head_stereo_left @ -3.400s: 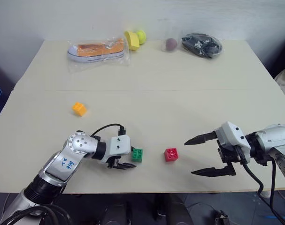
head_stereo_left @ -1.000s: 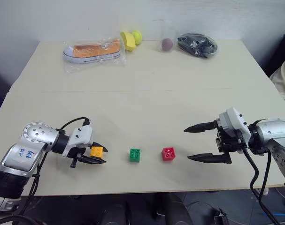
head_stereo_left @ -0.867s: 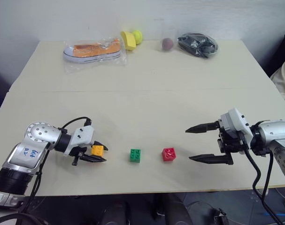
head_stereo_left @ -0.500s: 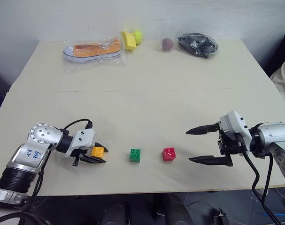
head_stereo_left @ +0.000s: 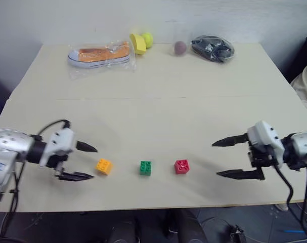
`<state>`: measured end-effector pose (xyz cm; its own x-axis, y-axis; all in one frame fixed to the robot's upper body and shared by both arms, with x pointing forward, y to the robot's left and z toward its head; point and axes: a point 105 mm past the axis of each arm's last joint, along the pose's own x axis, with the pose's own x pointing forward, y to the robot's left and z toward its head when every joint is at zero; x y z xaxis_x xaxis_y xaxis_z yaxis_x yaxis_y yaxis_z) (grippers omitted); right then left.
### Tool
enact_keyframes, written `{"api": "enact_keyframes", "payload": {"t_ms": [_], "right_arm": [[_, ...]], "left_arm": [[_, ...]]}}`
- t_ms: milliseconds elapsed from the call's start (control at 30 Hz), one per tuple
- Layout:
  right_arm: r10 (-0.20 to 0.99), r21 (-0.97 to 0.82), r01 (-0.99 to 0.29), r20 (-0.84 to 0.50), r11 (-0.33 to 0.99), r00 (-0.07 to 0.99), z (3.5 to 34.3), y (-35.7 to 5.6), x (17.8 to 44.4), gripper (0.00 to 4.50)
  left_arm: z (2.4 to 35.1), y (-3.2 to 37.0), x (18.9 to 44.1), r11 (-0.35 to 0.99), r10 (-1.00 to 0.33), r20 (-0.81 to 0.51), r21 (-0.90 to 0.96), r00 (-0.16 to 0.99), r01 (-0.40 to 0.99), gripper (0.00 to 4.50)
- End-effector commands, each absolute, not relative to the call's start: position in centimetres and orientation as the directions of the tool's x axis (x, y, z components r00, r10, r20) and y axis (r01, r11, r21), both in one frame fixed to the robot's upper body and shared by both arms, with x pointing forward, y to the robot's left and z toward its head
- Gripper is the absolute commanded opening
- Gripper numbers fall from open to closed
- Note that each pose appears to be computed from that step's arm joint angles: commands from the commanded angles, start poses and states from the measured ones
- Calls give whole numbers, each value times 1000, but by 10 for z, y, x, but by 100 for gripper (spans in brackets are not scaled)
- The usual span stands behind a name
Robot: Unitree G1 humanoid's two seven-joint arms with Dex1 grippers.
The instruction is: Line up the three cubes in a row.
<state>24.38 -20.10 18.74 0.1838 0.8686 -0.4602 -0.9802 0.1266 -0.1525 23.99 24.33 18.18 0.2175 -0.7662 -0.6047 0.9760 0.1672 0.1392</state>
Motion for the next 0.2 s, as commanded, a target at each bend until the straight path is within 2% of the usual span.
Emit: {"api": "enact_keyframes", "payload": {"t_ms": [33, 200], "right_arm": [[869, -143, -984, -466, 110, 165, 199, -213, 237, 450], [873, -112, -987, -463, 113, 152, 199, -219, 237, 450]], "left_arm": [[213, 245, 224, 195, -794, -563, 125, 231, 973, 446], [221, 244, 211, 214, -795, -551, 138, 254, 967, 446]]}}
